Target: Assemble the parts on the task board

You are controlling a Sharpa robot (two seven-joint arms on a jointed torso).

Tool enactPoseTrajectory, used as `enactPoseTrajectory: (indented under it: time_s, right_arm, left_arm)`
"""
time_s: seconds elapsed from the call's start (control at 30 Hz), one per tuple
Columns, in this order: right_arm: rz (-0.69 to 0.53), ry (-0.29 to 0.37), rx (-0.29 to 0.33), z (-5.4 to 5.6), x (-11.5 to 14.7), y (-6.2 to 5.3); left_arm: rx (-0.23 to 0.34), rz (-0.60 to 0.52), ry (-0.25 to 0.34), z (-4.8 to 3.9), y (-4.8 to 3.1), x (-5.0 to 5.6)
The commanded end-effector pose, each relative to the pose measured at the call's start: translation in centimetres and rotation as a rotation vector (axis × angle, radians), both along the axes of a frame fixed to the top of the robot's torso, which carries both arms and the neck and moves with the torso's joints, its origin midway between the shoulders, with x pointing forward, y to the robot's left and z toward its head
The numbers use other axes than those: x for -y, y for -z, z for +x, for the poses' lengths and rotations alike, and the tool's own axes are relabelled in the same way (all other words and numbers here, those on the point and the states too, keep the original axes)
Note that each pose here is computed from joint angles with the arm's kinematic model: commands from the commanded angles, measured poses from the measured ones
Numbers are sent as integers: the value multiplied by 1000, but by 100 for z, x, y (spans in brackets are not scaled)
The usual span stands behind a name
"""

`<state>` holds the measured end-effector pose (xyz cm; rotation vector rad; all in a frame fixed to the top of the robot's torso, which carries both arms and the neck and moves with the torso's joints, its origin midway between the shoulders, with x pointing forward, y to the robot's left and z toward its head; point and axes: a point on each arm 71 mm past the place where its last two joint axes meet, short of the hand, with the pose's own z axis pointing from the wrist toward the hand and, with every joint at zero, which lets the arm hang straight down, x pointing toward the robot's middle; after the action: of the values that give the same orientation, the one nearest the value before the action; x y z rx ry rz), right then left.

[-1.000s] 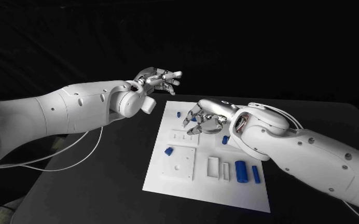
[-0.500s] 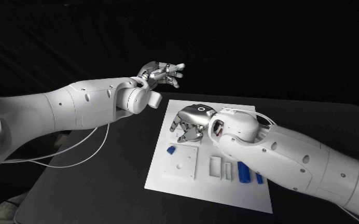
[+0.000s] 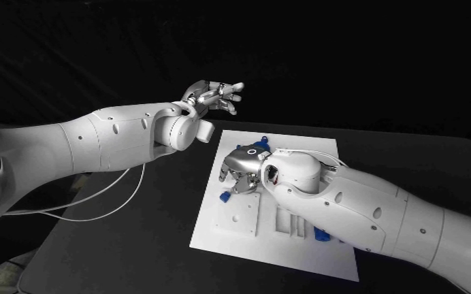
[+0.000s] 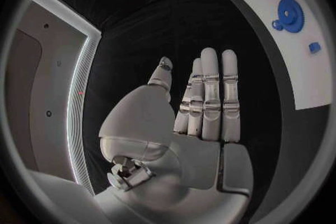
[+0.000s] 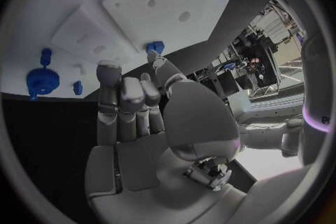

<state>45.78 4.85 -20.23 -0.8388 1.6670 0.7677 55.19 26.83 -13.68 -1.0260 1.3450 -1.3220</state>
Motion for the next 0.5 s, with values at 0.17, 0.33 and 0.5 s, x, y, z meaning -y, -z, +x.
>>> enactPoseTrajectory:
  time_s: [0.17, 0.33, 0.5]
  right_arm:
    - [-67, -3, 4, -15, -11, 114]
    - [-74, -8, -2, -34, -15, 155]
    - [-80, -13, -8, -50, -19, 174]
  left_arm:
    - [22, -10, 9, 3, -45, 56]
    - [25, -5, 14, 1, -47, 68]
    - [26, -3, 14, 1, -49, 70]
